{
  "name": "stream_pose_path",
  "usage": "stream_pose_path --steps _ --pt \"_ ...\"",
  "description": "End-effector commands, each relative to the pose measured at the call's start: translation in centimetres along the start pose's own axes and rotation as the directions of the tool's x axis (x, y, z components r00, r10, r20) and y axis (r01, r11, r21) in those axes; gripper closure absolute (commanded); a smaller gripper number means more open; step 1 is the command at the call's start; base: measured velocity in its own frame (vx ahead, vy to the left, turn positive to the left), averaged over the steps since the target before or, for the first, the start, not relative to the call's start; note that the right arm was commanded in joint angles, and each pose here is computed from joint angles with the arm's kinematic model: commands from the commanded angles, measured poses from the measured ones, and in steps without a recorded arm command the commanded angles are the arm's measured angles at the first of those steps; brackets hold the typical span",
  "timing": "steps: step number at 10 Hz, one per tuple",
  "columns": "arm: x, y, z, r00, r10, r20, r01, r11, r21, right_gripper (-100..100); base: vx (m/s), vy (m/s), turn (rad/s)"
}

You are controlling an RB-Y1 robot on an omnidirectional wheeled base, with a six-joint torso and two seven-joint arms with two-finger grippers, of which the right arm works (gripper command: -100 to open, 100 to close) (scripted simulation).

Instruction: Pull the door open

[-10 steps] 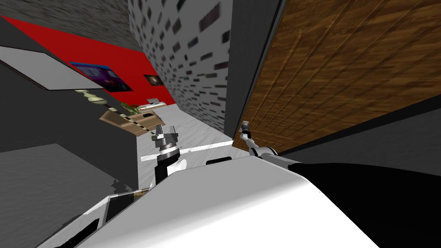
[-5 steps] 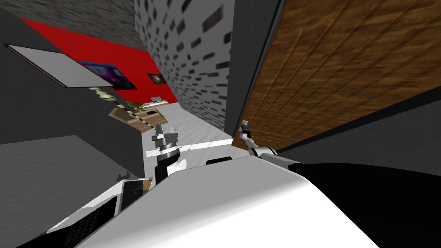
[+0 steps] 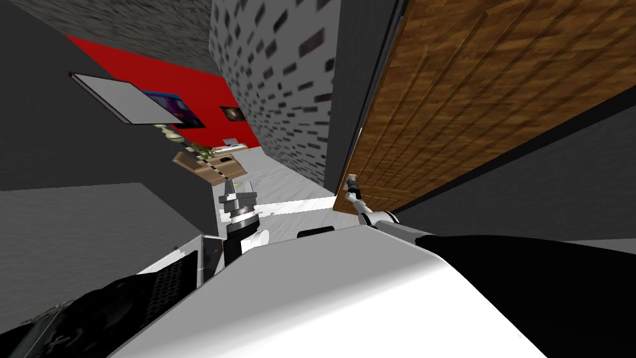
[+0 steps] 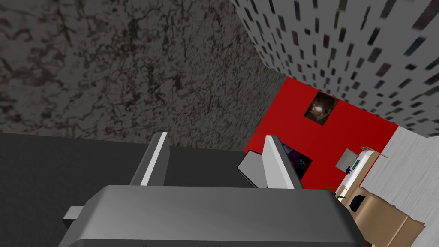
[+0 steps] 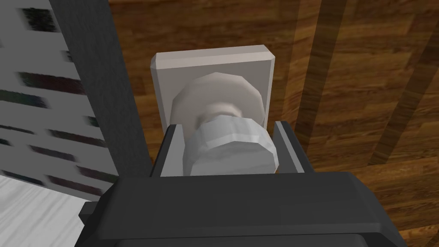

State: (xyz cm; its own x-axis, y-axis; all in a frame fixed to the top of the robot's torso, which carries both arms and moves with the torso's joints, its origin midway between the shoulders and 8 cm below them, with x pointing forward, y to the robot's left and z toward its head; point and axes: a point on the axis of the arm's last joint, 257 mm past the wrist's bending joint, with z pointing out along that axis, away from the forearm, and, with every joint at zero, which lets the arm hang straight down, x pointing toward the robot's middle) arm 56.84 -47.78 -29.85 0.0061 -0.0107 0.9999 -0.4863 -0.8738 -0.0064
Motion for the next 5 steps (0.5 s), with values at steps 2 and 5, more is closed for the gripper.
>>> stream_pose_path --steps 2,5 --pt "0.20 1.50 0.08 1.000 -0.005 -0.009 0.005 1.000 -0.021 100 -0.203 0.009 0.026" --pt "0.20 1.60 0.09 1.000 -0.005 -0.009 0.005 1.000 -0.021 100 -0.215 -0.007 0.026"
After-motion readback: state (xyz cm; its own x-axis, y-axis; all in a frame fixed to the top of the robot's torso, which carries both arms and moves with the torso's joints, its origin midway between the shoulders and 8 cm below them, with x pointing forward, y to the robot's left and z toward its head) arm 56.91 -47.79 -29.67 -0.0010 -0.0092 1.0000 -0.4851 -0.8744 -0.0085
